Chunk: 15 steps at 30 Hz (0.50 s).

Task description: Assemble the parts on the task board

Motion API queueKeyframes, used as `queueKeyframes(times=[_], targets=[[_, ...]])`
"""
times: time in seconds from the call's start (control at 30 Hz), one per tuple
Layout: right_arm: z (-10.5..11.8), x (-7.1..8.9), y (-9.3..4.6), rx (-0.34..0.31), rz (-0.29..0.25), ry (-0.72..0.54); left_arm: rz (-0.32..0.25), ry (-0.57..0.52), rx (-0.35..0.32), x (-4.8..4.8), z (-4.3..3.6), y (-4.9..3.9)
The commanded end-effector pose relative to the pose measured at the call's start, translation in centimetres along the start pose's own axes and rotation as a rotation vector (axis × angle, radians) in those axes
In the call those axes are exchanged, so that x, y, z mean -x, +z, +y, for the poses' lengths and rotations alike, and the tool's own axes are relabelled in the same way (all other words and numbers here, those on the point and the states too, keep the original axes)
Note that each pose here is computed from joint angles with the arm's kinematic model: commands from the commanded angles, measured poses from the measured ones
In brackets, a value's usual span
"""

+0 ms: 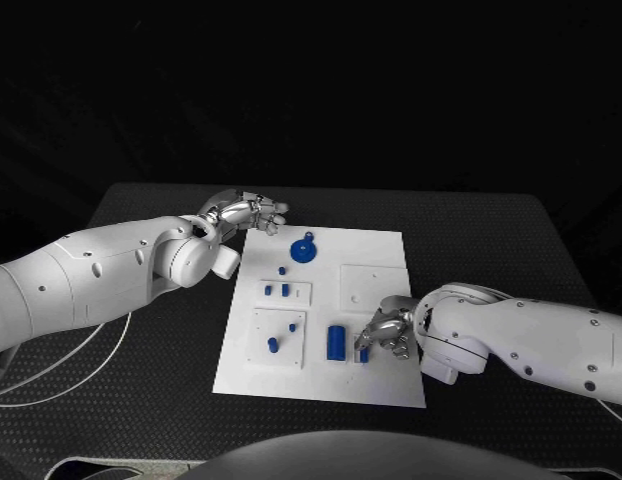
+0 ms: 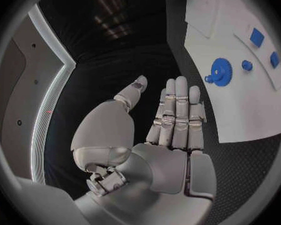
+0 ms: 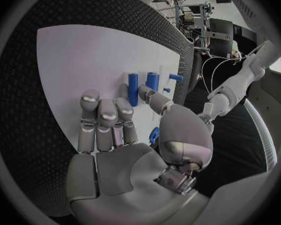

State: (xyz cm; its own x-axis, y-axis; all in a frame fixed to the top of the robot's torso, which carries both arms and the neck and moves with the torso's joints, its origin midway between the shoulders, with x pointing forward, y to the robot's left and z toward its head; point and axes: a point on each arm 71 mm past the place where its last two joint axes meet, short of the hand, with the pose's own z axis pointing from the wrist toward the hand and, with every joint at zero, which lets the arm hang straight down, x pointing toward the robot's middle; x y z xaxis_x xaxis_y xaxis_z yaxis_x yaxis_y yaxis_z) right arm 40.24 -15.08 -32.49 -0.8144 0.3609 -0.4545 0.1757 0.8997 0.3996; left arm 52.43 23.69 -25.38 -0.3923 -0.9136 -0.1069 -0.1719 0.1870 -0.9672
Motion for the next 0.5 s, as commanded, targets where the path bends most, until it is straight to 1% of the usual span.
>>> queueKeyframes(times=[0.03, 0.5], targets=[[0.40, -0.24, -0.04, 0.029, 0.010, -0.010, 0.017, -0.006, -0.009, -0.26, -0.20, 0.05], [0.38, -0.24, -0.10, 0.037, 0.011, -0.003, 0.016, -0.005, -0.008, -0.21, -0.18, 0.04]])
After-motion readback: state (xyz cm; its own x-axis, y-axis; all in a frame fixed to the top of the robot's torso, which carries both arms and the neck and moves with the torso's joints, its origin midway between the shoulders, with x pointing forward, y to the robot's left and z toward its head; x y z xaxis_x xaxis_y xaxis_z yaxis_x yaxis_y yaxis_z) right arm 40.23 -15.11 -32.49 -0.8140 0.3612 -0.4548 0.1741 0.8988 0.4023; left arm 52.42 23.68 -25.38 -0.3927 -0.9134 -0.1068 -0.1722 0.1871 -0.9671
